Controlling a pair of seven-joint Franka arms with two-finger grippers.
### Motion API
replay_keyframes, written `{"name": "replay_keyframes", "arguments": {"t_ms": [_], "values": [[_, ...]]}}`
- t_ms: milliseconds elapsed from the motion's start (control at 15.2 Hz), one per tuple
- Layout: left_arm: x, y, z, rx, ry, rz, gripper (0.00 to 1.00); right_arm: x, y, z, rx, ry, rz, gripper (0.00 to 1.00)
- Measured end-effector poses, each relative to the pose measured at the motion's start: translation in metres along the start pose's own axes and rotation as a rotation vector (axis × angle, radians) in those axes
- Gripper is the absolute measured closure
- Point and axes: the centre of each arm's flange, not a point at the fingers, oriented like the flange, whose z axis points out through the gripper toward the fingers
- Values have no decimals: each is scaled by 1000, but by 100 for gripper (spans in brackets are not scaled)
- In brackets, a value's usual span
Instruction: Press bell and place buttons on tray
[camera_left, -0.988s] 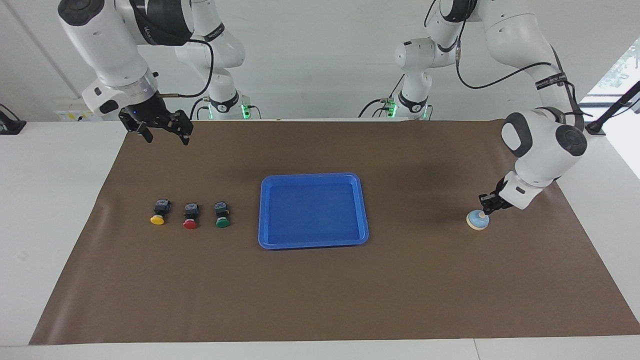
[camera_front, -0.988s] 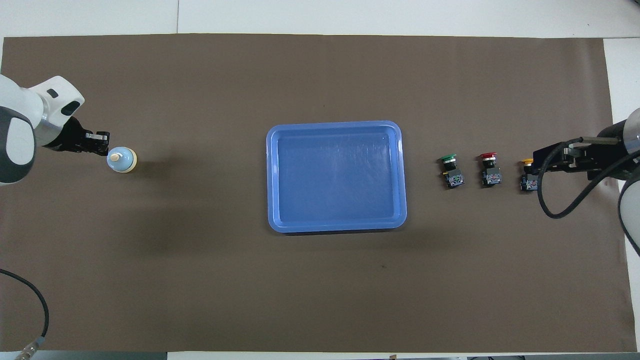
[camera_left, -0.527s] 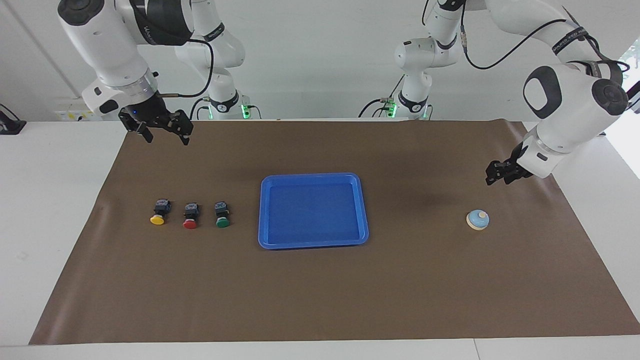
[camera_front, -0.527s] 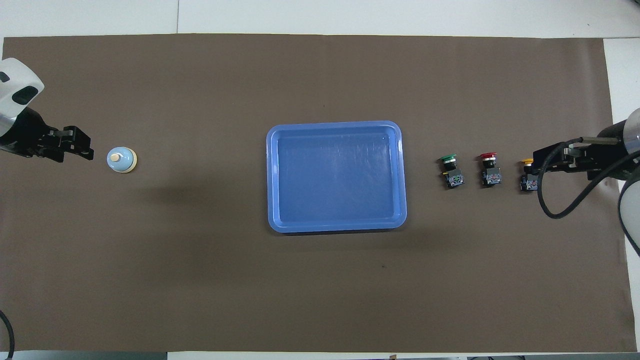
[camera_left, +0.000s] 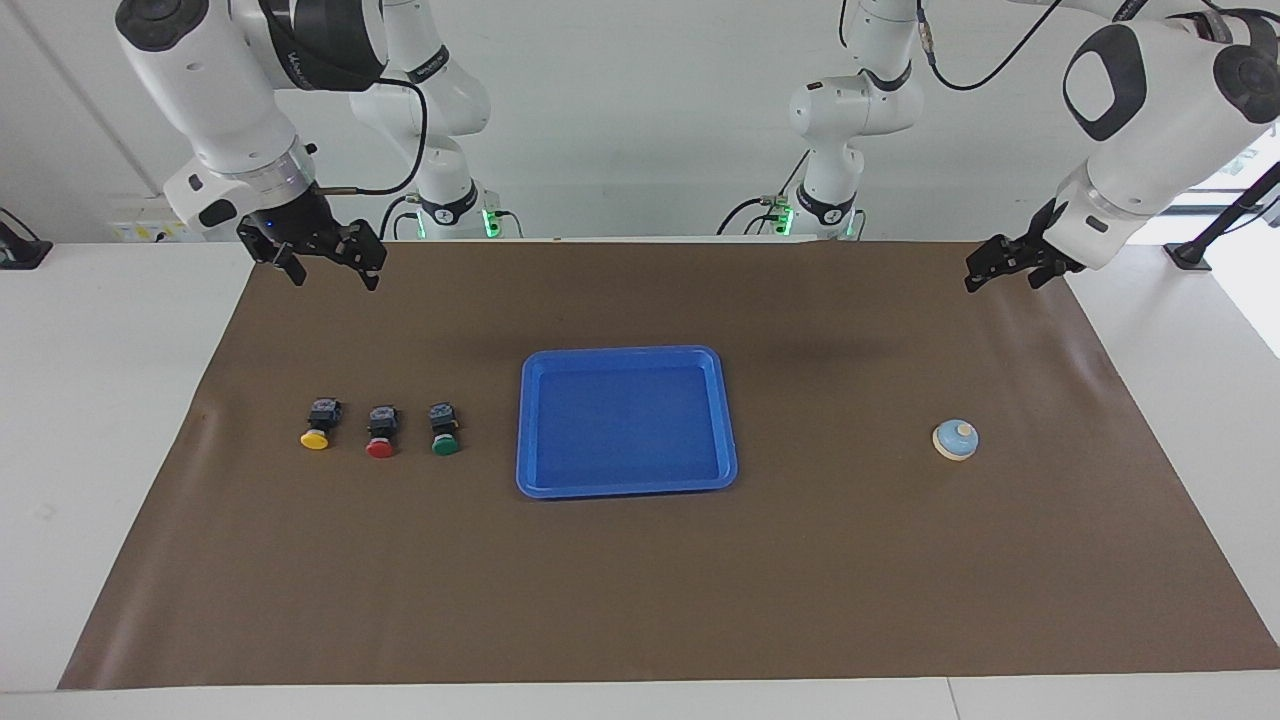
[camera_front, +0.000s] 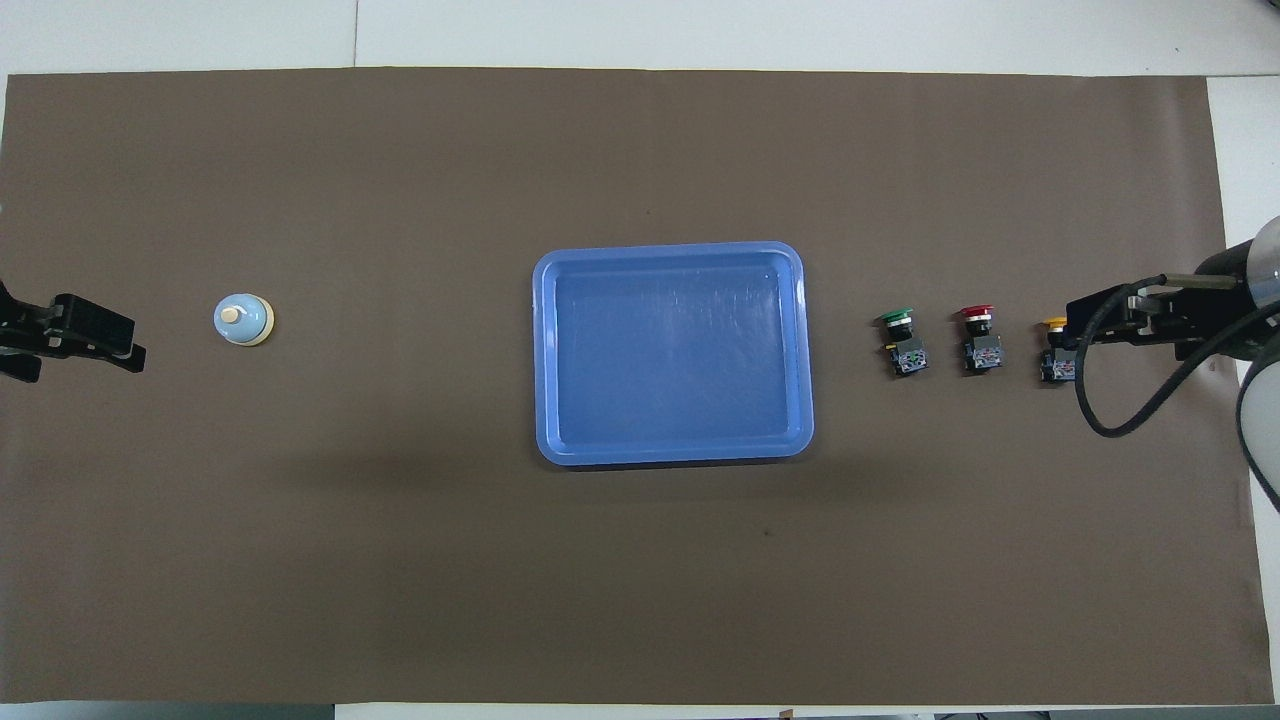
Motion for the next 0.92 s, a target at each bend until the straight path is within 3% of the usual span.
{"name": "replay_keyframes", "arguments": {"t_ms": [395, 922], "values": [[-5, 4, 10, 1, -27, 6, 0, 0, 0, 0, 0, 0, 0, 0], [-9, 10, -5, 4, 7, 18, 0, 0, 0, 0, 0, 0, 0, 0]]}}
